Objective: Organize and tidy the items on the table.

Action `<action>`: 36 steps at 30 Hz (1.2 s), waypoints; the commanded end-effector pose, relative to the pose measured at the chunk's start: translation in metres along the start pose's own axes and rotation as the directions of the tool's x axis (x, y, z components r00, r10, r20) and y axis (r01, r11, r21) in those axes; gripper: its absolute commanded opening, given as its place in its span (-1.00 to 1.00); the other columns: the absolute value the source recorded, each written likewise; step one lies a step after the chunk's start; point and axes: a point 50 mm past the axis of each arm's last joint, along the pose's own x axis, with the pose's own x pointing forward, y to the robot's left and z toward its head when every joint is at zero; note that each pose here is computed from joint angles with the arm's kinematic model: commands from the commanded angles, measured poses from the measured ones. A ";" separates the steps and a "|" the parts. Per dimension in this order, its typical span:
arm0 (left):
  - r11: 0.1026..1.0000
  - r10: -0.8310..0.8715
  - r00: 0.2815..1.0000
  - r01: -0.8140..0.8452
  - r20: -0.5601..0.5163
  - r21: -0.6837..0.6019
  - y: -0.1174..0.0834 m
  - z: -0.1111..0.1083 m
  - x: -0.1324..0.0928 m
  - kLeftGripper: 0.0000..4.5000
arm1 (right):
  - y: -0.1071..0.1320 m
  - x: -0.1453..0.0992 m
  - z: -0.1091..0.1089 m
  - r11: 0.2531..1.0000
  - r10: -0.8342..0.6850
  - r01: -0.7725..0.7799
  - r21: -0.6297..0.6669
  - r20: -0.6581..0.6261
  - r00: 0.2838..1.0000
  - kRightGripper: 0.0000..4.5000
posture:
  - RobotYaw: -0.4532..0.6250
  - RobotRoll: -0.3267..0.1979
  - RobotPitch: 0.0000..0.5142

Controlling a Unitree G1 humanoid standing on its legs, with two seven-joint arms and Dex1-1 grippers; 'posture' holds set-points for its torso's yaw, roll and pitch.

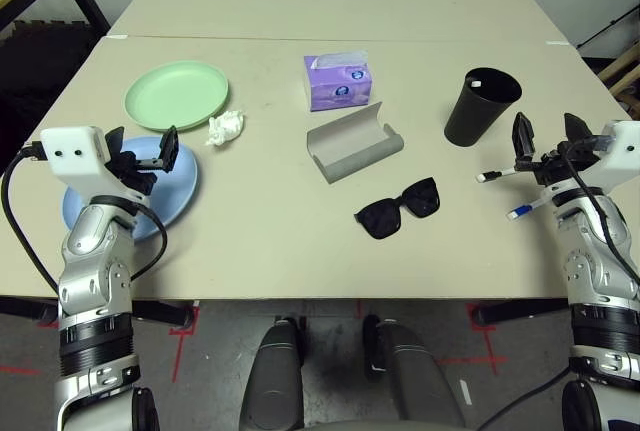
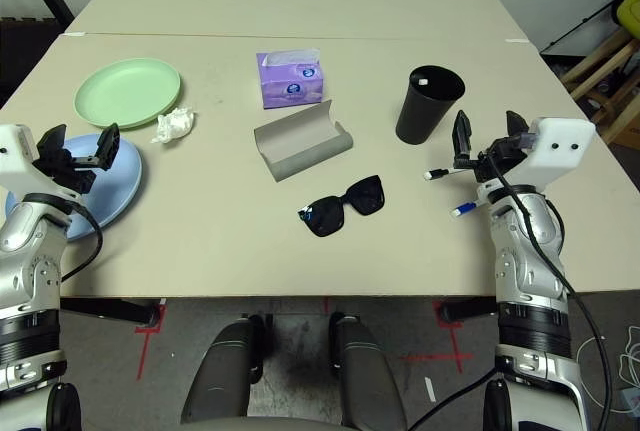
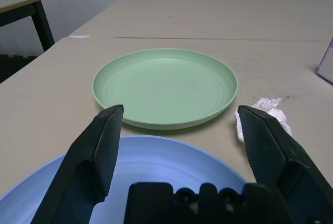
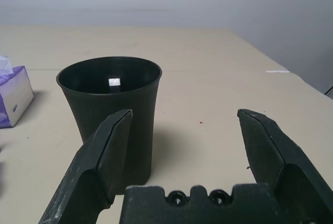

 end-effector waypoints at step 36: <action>1.000 -0.017 1.000 0.017 -0.003 0.003 0.003 -0.002 0.002 1.00 | 0.019 -0.007 0.002 0.877 0.480 -0.481 -0.009 -0.043 0.876 0.98 | 0.10 0.25 -0.30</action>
